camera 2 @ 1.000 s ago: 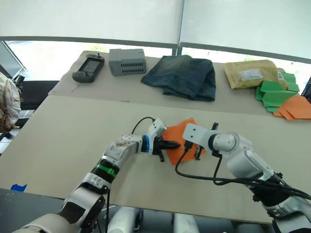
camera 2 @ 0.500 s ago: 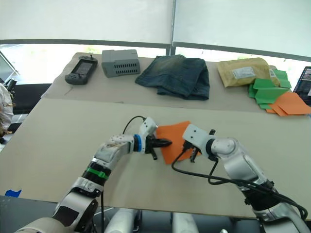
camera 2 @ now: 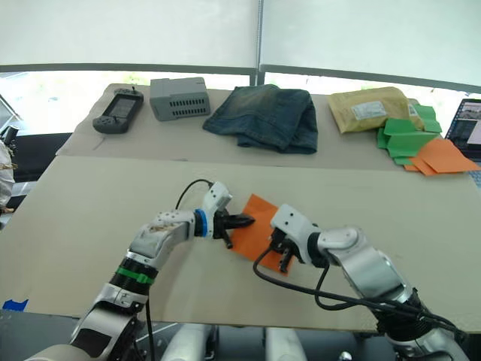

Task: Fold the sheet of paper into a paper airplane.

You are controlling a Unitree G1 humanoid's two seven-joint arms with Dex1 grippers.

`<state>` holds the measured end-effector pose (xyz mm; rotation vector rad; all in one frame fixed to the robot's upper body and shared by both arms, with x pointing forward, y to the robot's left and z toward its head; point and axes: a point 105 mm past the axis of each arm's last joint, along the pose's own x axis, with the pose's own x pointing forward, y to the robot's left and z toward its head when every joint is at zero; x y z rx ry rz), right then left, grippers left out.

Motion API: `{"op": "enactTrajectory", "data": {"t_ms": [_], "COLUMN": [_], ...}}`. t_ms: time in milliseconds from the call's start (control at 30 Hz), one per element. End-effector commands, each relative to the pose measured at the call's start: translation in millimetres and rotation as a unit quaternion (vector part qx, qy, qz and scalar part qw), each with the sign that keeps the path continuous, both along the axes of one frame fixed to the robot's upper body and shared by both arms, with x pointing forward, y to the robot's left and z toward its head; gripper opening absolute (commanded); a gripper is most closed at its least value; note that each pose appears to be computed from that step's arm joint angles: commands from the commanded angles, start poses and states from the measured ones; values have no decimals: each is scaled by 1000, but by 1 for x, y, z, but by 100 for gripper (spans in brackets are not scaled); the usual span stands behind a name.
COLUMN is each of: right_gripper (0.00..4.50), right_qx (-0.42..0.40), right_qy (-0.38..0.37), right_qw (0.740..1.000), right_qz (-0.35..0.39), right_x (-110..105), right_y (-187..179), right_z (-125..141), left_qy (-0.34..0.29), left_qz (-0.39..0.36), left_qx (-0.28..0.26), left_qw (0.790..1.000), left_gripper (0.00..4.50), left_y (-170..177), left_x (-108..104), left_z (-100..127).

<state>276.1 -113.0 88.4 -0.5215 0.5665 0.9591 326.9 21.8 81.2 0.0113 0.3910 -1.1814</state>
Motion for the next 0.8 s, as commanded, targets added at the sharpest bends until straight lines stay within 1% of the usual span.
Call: {"op": "enactTrajectory", "data": {"t_ms": [33,167,300,467,567,667,733,767,800], "right_gripper": [4,4,4,4,4,4,65,81,110], "right_qx": [-14,-29,-35,-13,15,82,139,157,162], "right_qy": [-14,-43,-55,-43,-77,-96,-91,-86,-97], "right_qw": [1000,998,997,998,994,985,976,972,968], "right_qz": [-9,-25,-35,-37,-74,-118,-142,-149,-164], "right_x": [8,19,24,19,28,37,38,38,42], "right_y": [-4,-12,-19,-15,-21,-27,-32,-34,-41], "right_z": [-4,-4,-4,-3,12,34,46,49,53], "left_qy": [-11,-4,2,-2,-3,-3,-5,-6,-7], "left_qz": [-29,-37,-48,-47,-47,-48,-49,-50,-50], "left_qx": [5,25,34,42,45,47,52,55,56], "left_qw": [999,999,998,998,998,998,997,997,997], "left_gripper": [0,0,0,0,0,0,0,0,0], "left_y": [-10,-10,-10,-11,-13,-14,-14,-14,-14], "left_x": [-6,-8,-11,-8,-6,-6,-7,-7,-7], "left_z": [4,-3,-5,-8,-10,-13,-15,-16,-17]}}
